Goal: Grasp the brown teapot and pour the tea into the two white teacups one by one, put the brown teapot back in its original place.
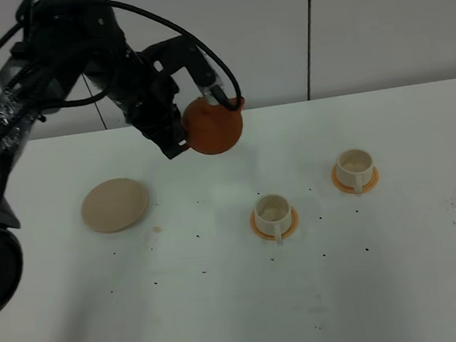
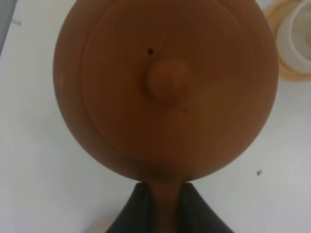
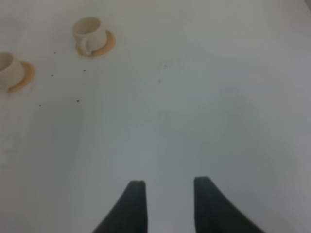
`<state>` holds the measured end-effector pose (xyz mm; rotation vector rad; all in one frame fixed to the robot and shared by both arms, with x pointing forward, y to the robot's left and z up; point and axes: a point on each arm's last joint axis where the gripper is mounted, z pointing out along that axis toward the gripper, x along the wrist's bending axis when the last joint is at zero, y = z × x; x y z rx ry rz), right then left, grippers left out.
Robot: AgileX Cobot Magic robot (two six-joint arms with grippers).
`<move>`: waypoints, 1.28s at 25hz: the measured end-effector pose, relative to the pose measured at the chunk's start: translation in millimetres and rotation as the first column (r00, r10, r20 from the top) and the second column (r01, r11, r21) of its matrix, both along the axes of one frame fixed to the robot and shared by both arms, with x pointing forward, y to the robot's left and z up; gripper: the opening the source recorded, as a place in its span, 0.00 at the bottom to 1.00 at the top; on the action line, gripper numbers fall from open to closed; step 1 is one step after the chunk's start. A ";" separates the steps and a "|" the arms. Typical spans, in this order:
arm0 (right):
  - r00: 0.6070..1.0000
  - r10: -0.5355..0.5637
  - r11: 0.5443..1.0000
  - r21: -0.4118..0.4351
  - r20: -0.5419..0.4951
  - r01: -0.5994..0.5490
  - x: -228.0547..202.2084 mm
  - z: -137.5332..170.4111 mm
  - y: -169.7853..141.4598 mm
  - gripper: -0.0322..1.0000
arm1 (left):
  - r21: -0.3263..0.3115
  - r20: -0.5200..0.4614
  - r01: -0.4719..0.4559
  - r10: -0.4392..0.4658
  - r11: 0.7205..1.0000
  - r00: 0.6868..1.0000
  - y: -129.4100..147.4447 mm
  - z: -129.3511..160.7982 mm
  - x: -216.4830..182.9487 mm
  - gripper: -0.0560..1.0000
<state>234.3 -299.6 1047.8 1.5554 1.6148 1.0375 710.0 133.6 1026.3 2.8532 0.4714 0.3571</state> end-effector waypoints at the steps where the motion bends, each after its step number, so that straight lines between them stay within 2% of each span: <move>1: 1.000 0.003 1.000 0.005 -0.001 -0.003 -0.1 0.0 0.5 0.26 | 0.002 -0.005 0.005 -0.005 1.000 1.000 -3.1 -4.0 0.7 0.22; 9: 1.000 0.003 1.000 0.005 -0.001 -0.003 -0.1 0.0 0.5 0.26 | 0.025 -0.031 0.046 -0.045 0.999 0.999 -23.2 -26.1 1.5 0.22; 20: 1.000 0.003 1.000 0.005 -0.001 -0.003 -0.1 0.0 0.5 0.26 | 0.021 -0.007 0.095 -0.094 0.995 0.996 -49.5 -30.1 -0.6 0.22; 32: 1.000 0.003 1.000 0.005 -0.001 -0.003 -0.1 0.0 0.5 0.26 | 0.015 0.027 0.117 -0.117 0.993 0.993 -61.1 -30.1 -2.4 0.22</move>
